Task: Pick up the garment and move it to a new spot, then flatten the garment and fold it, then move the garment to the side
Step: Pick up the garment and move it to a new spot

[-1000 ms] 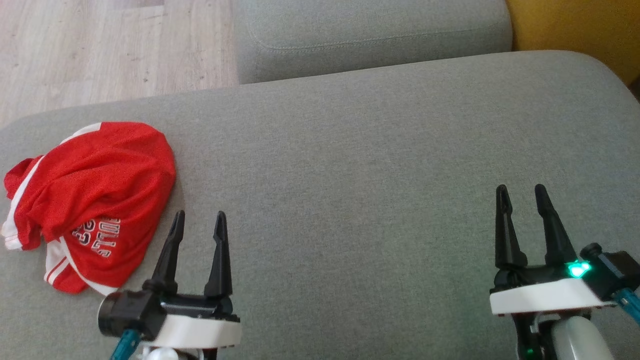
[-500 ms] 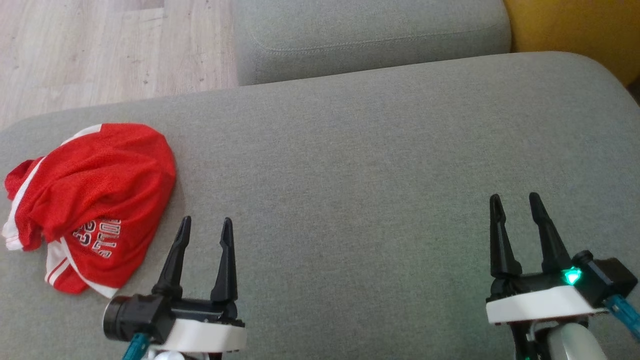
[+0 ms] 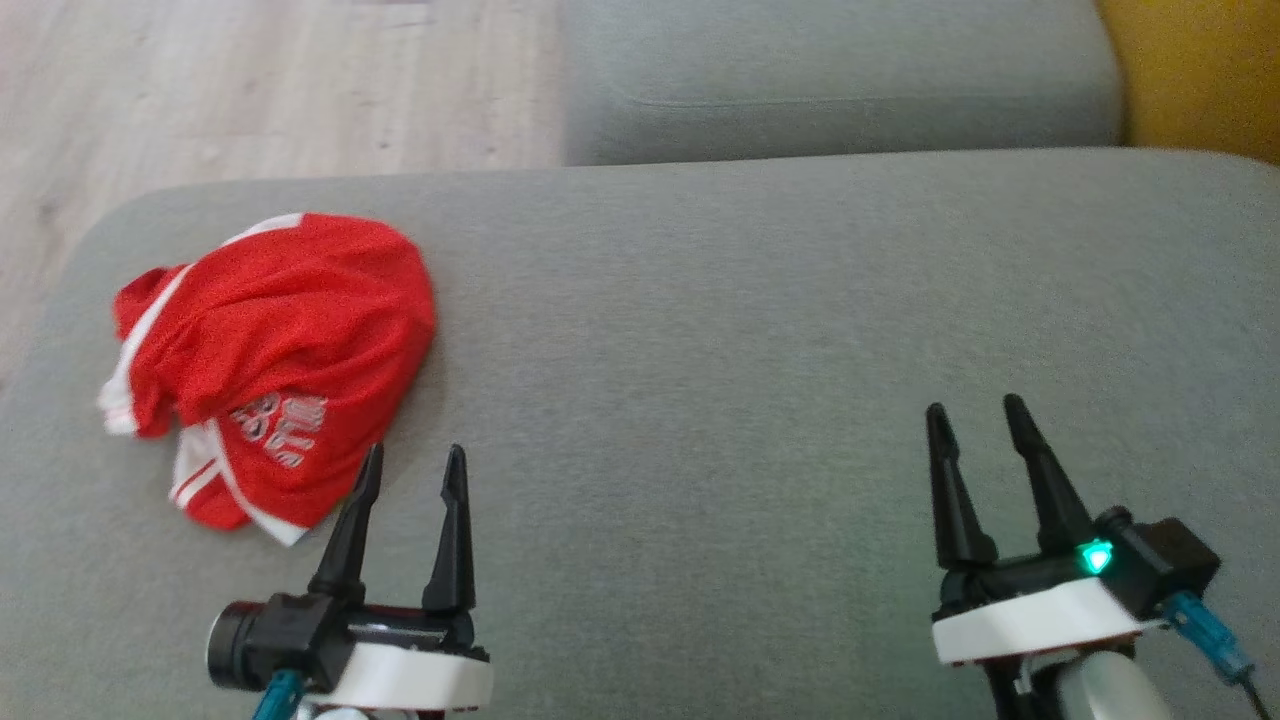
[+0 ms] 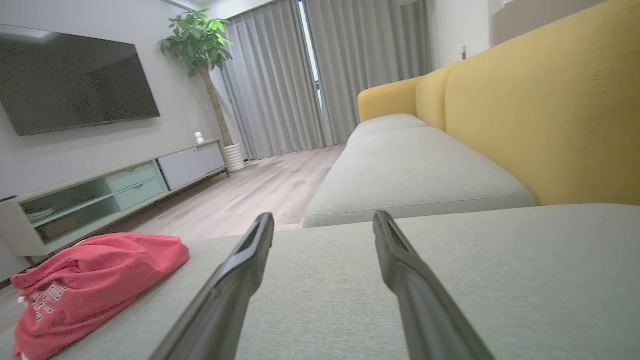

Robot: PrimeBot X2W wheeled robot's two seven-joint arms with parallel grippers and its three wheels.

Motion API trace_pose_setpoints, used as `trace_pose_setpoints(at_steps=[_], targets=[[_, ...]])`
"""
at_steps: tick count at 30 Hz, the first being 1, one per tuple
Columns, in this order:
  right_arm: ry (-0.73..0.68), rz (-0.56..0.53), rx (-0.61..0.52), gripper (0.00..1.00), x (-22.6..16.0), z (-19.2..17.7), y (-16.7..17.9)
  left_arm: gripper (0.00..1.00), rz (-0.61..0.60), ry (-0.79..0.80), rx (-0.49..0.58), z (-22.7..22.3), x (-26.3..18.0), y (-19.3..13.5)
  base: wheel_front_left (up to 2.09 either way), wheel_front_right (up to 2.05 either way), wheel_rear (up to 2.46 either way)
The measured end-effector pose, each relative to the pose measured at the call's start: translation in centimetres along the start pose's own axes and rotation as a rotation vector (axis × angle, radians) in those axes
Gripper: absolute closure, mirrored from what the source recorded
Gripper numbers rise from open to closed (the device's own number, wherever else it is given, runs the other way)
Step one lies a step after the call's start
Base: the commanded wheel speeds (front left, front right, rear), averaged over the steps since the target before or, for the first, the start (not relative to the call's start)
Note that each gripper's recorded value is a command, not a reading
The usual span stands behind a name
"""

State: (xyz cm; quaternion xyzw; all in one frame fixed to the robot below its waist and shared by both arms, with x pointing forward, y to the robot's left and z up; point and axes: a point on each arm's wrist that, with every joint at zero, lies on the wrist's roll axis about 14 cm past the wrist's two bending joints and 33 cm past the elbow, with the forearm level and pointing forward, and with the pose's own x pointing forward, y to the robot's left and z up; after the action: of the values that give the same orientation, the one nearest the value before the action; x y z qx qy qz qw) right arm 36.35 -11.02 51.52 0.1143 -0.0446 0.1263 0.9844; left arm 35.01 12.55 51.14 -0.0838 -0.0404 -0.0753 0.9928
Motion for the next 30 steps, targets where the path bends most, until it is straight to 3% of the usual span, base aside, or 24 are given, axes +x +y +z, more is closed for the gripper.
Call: trace_pose_setpoints(at_steps=[15,30], targets=[[0.034,0.291,0.027,0.0,1.8,-1.2,9.3,0.0,0.244,-0.026,0.014,0.9,-6.1,6.1,0.0,0.0,0.0],[0.068,0.384,0.051,0.0,1.0,-2.0,12.4,0.0,0.34,-0.067,0.019,2.0,-8.7,8.5,0.0,0.0,0.0]])
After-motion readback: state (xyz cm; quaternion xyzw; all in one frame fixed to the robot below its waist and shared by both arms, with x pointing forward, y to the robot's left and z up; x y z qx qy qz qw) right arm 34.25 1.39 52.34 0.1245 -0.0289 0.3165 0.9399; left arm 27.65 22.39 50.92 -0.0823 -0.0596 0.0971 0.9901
